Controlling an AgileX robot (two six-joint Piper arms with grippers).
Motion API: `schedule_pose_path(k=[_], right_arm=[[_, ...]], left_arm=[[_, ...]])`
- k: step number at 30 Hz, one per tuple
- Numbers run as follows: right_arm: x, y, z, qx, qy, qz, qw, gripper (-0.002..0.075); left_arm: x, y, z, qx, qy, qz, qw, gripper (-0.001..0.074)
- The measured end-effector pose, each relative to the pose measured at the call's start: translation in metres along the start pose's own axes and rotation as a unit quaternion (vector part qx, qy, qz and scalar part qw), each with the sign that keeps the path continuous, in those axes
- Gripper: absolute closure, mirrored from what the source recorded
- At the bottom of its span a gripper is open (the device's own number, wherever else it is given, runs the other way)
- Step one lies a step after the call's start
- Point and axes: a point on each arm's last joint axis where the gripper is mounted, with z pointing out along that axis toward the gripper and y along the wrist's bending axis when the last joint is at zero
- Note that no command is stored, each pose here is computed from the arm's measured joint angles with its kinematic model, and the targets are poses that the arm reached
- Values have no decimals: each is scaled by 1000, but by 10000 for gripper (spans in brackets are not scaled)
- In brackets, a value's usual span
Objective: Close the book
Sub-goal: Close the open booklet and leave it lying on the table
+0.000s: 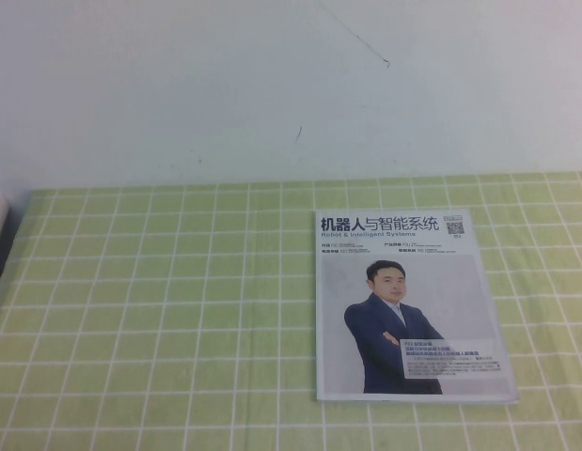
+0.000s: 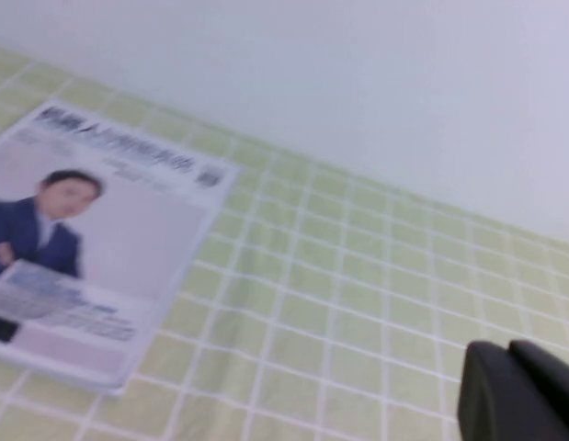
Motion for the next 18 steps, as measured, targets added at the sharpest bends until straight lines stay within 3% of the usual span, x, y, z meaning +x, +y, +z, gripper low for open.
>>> schedule_pose_path(k=[7, 14, 18], right_arm=[[30, -11, 23, 114, -13, 73, 991, 727], [53, -5, 43, 102, -62, 69, 990, 727], [68, 1, 49, 79, -30, 64, 994, 727]], left_arm=[[0, 0, 0, 0, 1, 0, 1000, 738], [0, 0, 0, 0, 1, 0, 1000, 738], [0, 0, 0, 0, 1, 0, 1000, 738]])
